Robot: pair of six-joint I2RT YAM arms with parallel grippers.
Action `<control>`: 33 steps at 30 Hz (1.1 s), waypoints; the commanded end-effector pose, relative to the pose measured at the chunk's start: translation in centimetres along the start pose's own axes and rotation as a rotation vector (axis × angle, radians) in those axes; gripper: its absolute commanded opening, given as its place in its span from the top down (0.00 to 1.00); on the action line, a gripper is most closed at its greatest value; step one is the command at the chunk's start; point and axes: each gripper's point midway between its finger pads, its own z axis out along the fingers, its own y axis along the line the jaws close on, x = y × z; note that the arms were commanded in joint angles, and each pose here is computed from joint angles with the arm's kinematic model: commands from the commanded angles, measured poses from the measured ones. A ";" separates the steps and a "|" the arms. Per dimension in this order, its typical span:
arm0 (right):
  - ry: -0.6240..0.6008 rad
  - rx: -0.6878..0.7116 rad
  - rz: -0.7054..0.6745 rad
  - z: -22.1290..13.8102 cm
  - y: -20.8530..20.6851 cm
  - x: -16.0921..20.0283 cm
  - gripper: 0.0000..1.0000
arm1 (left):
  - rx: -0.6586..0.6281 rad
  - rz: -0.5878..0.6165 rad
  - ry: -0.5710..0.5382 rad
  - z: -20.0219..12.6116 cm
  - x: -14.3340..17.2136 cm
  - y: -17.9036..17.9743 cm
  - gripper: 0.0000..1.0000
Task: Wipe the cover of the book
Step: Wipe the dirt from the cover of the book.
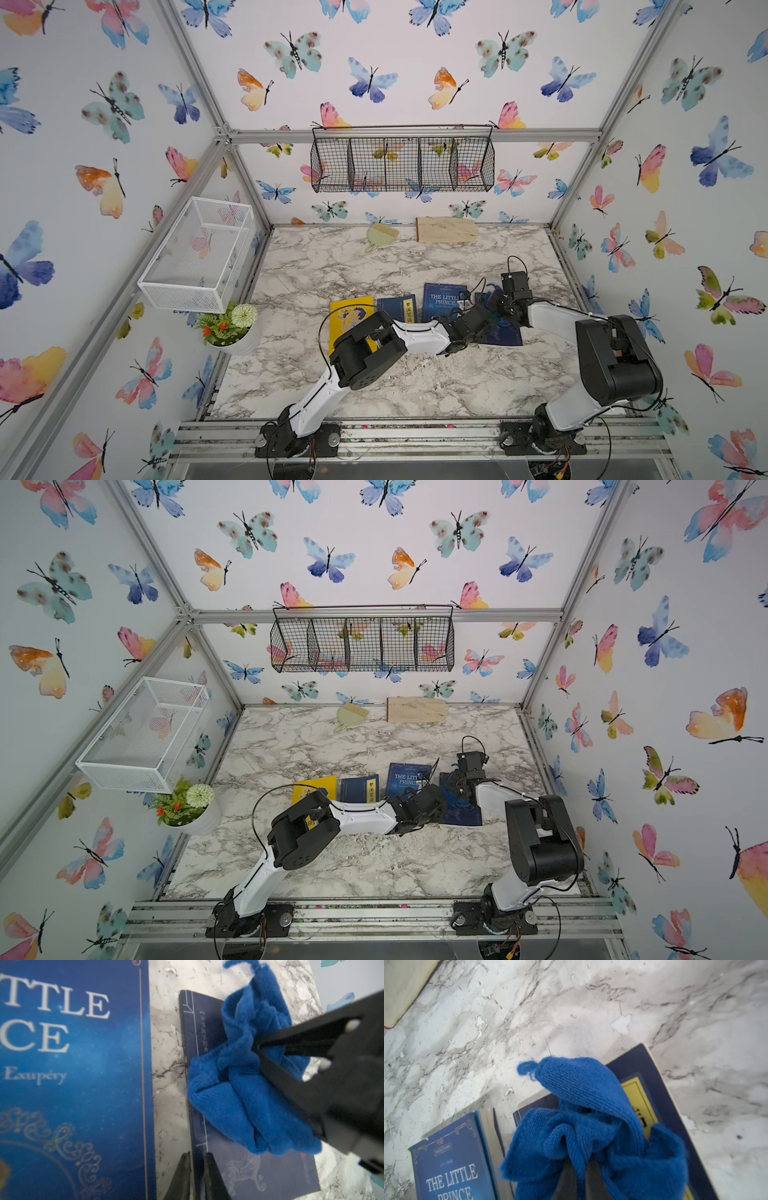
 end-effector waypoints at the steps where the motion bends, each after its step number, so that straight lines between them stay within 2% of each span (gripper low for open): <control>1: 0.263 0.204 -0.017 -0.4 -6.4 8.0 0.98 | -0.143 0.039 0.119 0.7 3.6 4.6 0.84; 6: 0.260 0.264 -0.036 -1.0 -7.8 7.5 0.98 | -0.143 0.041 0.120 0.7 3.7 4.7 0.84; 15: 0.295 0.289 0.061 -1.2 -11.5 7.1 0.98 | -0.140 0.044 0.126 0.6 3.9 4.9 0.84; 20: 0.276 0.272 0.059 -1.7 -11.2 6.7 0.98 | -0.135 0.044 0.123 0.5 3.8 4.9 0.84; 24: 0.310 0.160 0.099 -1.8 -9.4 8.2 0.99 | -0.126 0.038 0.120 0.6 3.7 4.7 0.84; 33: 0.315 0.132 0.075 -2.1 -8.5 9.8 0.98 | -0.122 0.038 0.125 0.8 3.9 4.5 0.84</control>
